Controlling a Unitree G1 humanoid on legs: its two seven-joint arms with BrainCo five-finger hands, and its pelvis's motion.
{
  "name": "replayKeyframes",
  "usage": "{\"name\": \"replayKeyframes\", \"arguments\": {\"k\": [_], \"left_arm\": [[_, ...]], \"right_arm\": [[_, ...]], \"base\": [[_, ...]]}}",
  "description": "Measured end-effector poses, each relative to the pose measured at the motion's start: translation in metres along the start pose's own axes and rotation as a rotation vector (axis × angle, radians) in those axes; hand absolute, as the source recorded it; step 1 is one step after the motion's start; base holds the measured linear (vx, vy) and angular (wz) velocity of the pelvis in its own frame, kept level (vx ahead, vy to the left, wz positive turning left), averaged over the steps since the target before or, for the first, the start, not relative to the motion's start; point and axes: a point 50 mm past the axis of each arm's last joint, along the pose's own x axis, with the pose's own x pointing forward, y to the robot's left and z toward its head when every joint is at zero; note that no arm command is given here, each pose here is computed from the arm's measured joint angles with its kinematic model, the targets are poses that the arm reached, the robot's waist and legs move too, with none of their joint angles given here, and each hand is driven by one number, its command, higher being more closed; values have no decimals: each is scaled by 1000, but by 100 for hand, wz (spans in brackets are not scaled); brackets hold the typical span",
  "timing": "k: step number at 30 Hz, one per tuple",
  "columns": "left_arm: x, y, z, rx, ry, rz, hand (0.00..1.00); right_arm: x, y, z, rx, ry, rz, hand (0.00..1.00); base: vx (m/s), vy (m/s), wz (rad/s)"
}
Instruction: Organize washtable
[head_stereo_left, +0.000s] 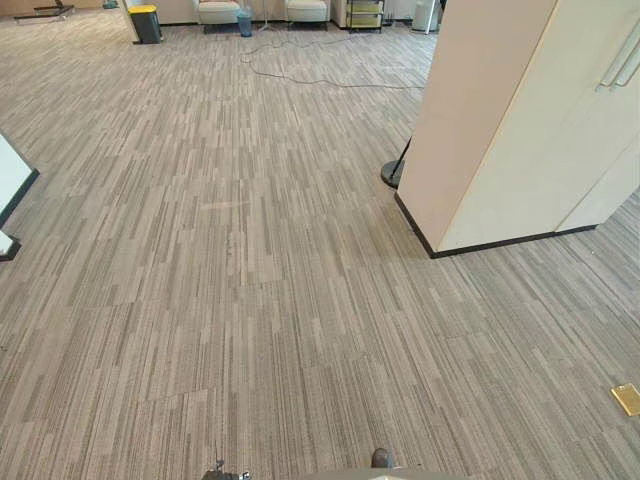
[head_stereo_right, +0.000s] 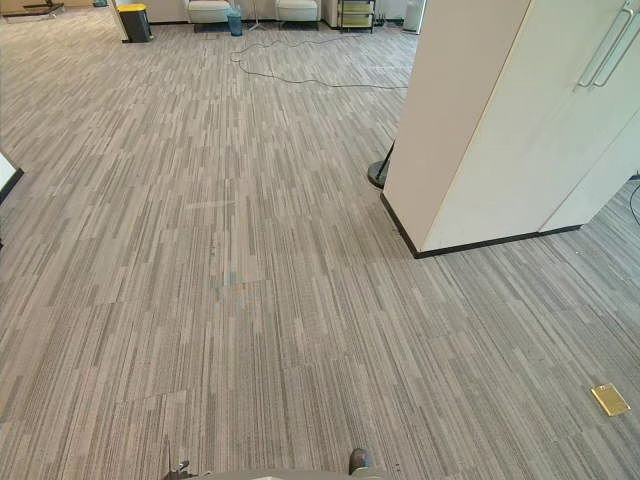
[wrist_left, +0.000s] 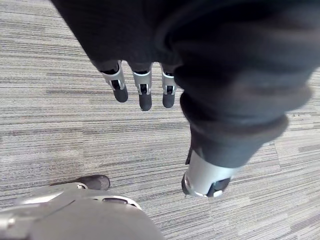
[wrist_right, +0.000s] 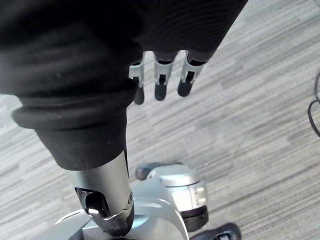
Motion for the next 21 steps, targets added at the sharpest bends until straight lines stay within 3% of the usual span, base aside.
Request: {"name": "replayKeyframes", "arguments": {"k": [6,16,21], "left_arm": [[0,-3,2,-14,-21,-4,0],[0,-4,5,-34,-35,-3,0],[0,-2,18,-163,-88,27,0]], "right_arm": [[1,-2,3,81,-11,-39,0],[1,-3,8,85,-27,-43,0],[2,-2,16,87,-53,-38,0]], "base": [[0,-2,-1],[-27,-16,4],[-83,-51,79]]}}
